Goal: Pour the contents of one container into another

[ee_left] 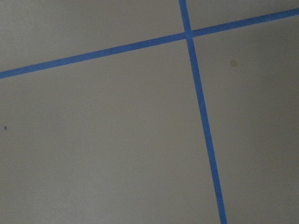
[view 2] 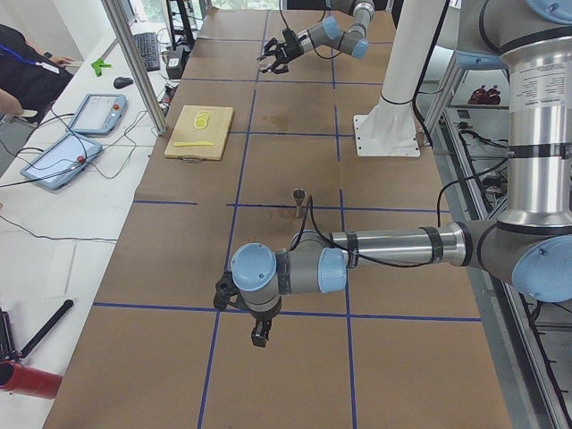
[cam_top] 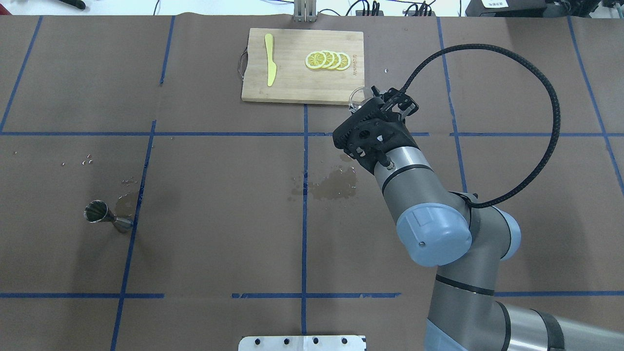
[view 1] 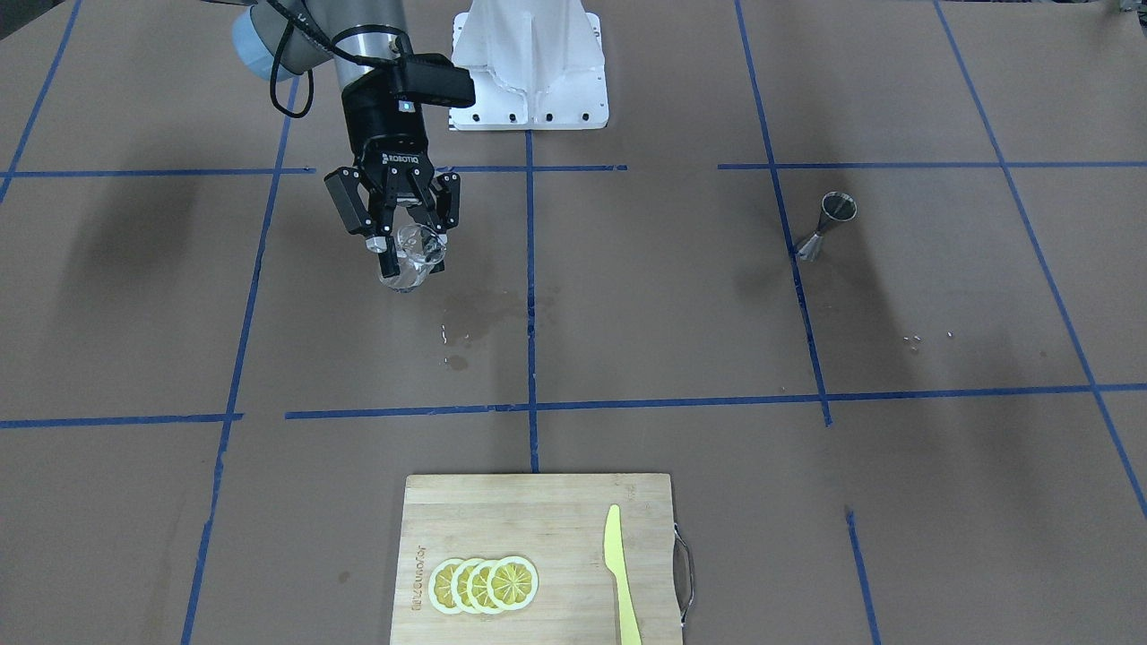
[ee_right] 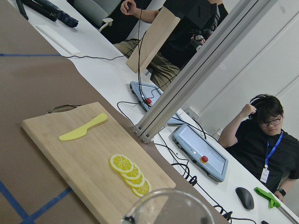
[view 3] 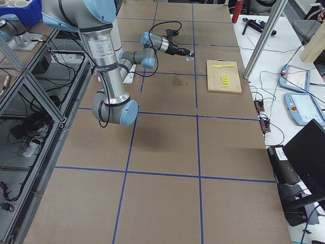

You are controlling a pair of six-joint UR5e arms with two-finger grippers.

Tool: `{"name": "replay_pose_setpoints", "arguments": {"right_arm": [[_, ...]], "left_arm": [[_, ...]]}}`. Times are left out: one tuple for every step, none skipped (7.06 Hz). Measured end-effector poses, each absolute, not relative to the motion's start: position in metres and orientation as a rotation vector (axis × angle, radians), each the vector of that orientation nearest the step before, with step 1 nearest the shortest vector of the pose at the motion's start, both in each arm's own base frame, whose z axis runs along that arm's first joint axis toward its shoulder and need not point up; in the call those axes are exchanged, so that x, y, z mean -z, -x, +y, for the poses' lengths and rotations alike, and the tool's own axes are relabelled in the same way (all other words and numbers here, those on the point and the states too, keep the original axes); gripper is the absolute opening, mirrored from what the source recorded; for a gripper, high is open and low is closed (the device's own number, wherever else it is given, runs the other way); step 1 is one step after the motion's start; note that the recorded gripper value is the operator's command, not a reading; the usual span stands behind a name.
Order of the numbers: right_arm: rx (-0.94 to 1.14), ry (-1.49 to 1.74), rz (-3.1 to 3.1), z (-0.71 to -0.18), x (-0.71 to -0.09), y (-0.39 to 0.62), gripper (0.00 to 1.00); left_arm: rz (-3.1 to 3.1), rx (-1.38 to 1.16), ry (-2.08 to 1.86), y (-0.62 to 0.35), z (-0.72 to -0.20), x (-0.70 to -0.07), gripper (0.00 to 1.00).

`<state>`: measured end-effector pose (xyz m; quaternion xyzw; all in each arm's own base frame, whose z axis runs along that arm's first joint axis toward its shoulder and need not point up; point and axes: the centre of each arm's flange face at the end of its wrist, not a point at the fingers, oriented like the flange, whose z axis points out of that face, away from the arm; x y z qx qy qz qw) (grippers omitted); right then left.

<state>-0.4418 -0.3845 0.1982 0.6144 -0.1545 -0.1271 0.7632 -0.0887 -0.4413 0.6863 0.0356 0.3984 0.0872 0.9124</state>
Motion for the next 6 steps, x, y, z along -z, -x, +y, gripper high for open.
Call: {"name": "replay_pose_setpoints", "arguments": {"right_arm": [[0.268, -1.341, -0.345, -0.380, -0.207, 0.429, 0.00], [0.246, -1.345, -0.367, -0.374, -0.225, 0.411, 0.00], [0.202, -1.335, -0.403, -0.368, -0.248, 0.397, 0.00], [0.146, -1.311, -0.443, -0.363, -0.275, 0.384, 0.00], [0.096, -1.292, -0.477, -0.357, -0.302, 0.369, 0.00], [0.042, -1.281, -0.524, -0.351, -0.328, 0.354, 0.00]], "left_arm": [[0.821, -0.181, -0.081, 0.090, -0.443, -0.684, 1.00], [0.822, -0.183, -0.085, 0.090, -0.444, -0.683, 1.00], [0.823, -0.184, -0.087, 0.090, -0.444, -0.683, 1.00], [0.824, -0.185, -0.089, 0.090, -0.444, -0.682, 1.00], [0.824, -0.188, -0.092, 0.090, -0.445, -0.682, 1.00], [0.824, -0.191, -0.095, 0.090, -0.445, -0.681, 1.00]]}}
